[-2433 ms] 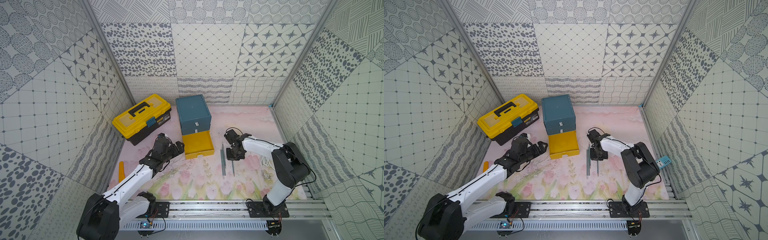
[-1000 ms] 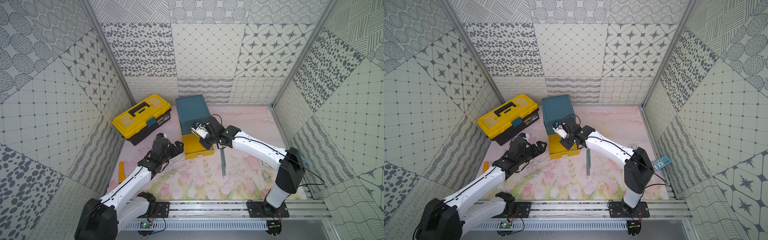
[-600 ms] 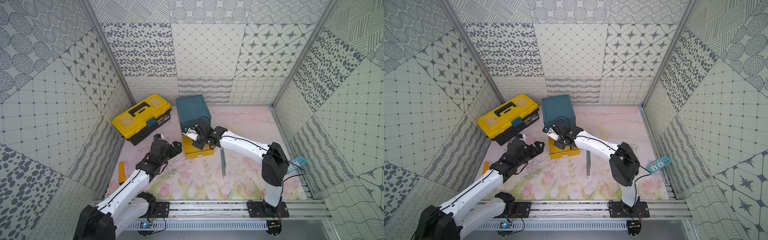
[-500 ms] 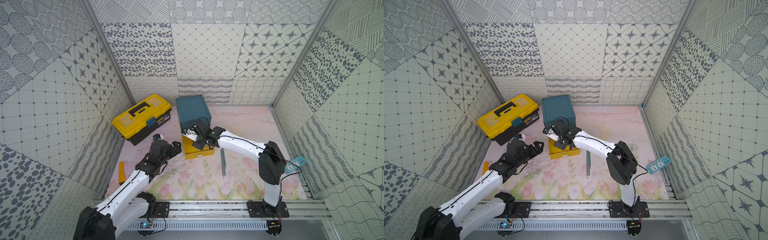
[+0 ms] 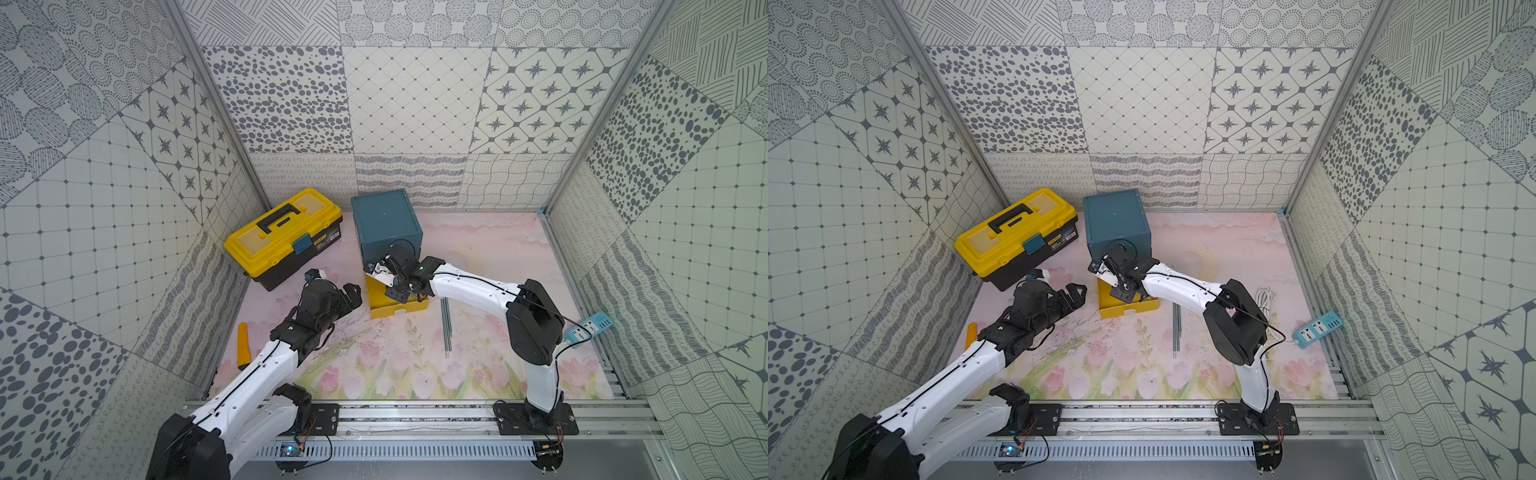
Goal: Please place the pencils in the drawer according to their color
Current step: Place the pencil in the drawer.
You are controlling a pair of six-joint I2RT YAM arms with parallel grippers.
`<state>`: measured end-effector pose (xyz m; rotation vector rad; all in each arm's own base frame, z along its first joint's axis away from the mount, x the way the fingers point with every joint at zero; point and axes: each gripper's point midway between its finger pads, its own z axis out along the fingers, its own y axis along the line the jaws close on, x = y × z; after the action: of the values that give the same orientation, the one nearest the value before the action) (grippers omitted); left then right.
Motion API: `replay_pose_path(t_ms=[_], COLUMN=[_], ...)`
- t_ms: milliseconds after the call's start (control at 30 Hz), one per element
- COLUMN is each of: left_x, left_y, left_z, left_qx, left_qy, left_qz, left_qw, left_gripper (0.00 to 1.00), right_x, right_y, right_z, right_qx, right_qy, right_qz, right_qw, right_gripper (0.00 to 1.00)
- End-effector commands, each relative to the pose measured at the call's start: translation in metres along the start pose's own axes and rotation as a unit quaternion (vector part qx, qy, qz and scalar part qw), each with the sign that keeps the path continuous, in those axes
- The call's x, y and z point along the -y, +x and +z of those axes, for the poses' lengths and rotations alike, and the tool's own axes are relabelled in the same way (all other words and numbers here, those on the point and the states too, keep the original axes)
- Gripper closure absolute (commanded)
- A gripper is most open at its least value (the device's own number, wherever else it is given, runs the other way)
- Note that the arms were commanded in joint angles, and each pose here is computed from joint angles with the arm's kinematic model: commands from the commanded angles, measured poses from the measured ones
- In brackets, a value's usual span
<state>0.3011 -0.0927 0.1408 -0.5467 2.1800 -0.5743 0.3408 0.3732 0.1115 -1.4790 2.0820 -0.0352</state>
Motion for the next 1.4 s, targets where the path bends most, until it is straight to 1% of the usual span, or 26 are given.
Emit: replay_pose_path(t_ms=[0,33,67,200,300,400,500,633,700,833,1000,1133,1367], left_x=[-0.003,-0.003,-0.002,-0.001,0.000,0.000,0.000,-0.001,0.000,0.000,0.000,-0.001,-0.002], left_y=[-0.001,-0.001,-0.001,-0.001,-0.002,-0.003,-0.002,-0.002,-0.002,-0.001,0.001,0.003,0.004], left_z=[0.001,0.001,0.001,0.000,0.000,0.000,0.001,0.003,0.004,0.008,0.011,0.012,0.012], left_qx=[0.001,0.001,0.001,0.002,0.003,0.004,0.003,0.002,0.002,-0.002,-0.007,-0.010,-0.011], left_qy=[-0.007,-0.006,-0.005,-0.002,-0.002,-0.001,-0.002,-0.004,-0.003,-0.002,-0.001,-0.002,-0.005], left_qz=[-0.004,-0.004,-0.004,-0.002,-0.001,-0.001,0.001,0.002,0.003,0.002,0.000,-0.001,-0.003], left_qw=[1.000,1.000,1.000,1.000,1.000,1.000,1.000,1.000,1.000,1.000,1.000,1.000,1.000], left_gripper=[0.01,0.01,0.01,0.01,0.01,0.01,0.01,0.01,0.01,0.01,0.01,0.01,0.01], right_x=[0.002,0.003,0.003,0.008,0.014,0.026,0.035,0.044,0.049,0.054,0.044,0.038,0.026], right_y=[-0.001,-0.002,-0.003,-0.008,-0.013,-0.011,-0.001,0.028,0.051,0.106,0.157,0.184,0.202], right_z=[0.004,0.003,0.001,-0.009,-0.023,-0.040,-0.059,-0.079,-0.084,-0.085,-0.072,-0.056,-0.024], right_qx=[0.005,0.006,0.010,0.022,0.038,0.051,0.057,0.046,0.032,-0.021,-0.073,-0.122,-0.181], right_qy=[0.007,0.007,0.008,0.010,0.008,0.012,0.003,0.000,0.002,-0.003,-0.024,-0.012,-0.013], right_qz=[0.016,0.020,0.023,0.042,0.077,0.144,0.223,0.324,0.370,0.459,0.512,0.524,0.516], right_qw=[1.000,1.000,1.000,0.999,0.996,0.988,0.973,0.945,0.929,0.888,0.856,0.843,0.837], right_gripper=[0.70,0.66,0.63,0.63,0.63,0.62,0.62,0.63,0.63,0.64,0.65,0.66,0.70])
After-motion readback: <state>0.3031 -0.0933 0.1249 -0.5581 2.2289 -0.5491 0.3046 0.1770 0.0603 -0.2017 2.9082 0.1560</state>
